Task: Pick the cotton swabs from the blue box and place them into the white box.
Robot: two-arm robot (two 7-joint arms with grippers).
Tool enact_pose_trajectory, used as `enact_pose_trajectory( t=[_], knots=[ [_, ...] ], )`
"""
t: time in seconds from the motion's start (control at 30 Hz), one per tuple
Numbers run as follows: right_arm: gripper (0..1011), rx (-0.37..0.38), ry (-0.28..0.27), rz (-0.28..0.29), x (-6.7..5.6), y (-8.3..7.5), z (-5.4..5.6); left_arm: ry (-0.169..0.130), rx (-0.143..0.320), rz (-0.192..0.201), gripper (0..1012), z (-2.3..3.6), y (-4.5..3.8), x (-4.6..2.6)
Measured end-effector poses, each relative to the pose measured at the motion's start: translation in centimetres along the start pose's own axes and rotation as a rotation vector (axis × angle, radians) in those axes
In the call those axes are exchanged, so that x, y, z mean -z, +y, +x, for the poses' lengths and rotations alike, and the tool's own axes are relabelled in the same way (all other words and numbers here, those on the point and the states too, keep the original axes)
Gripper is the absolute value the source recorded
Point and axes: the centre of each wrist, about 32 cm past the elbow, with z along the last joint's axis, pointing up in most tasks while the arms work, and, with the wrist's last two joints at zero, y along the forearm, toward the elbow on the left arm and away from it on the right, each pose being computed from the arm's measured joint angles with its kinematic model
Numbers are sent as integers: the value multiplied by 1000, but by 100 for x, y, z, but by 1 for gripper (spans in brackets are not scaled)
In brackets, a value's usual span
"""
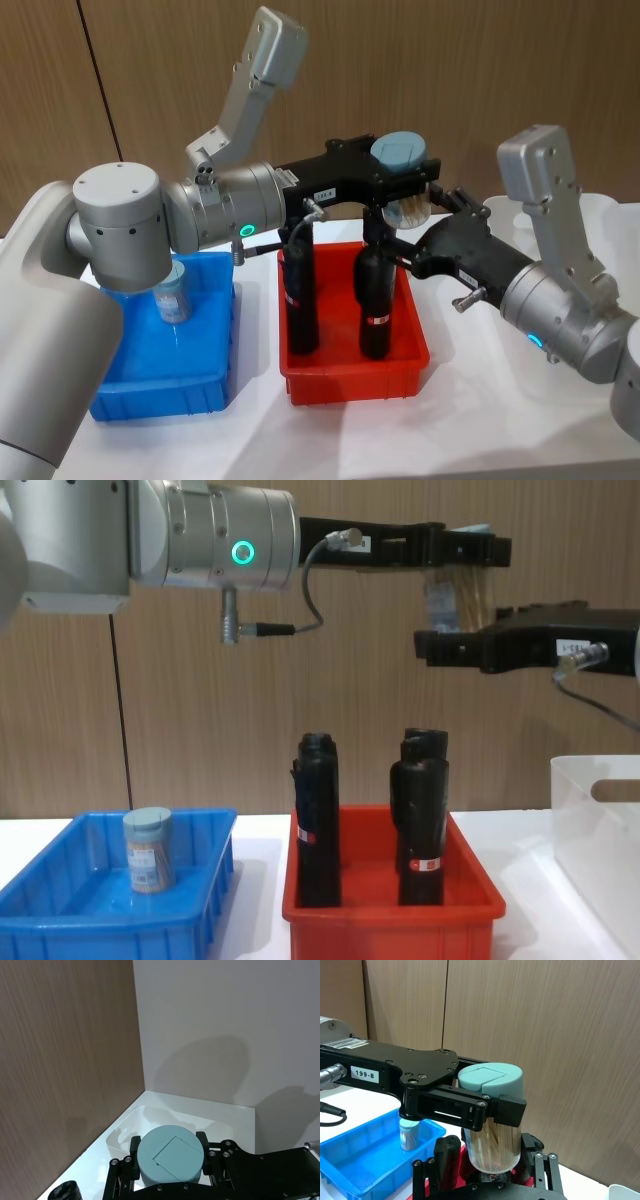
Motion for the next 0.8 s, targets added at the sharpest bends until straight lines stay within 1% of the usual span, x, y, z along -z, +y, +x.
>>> enact_pose_trajectory(
  t=[0.13, 0.2, 0.27, 0.33, 0.43, 0.8],
  knots=[
    [816, -2, 1, 0, -3, 15, 4, 0, 0, 0, 661, 0, 0, 0],
    [788, -2, 2, 1, -5, 20, 5, 0, 0, 0, 661, 0, 0, 0],
    [708, -2, 2, 2, -8, 25, 6, 0, 0, 0, 661, 0, 0, 0],
    [657, -1, 2, 3, -12, 29, 8, 0, 0, 0, 660, 0, 0, 0],
    [639, -1, 2, 5, -16, 34, 8, 0, 0, 0, 661, 1, 1, -1],
    [639, 3, 1, 13, -25, 42, 6, 0, -1, -4, 661, 2, 3, -3]
  ],
)
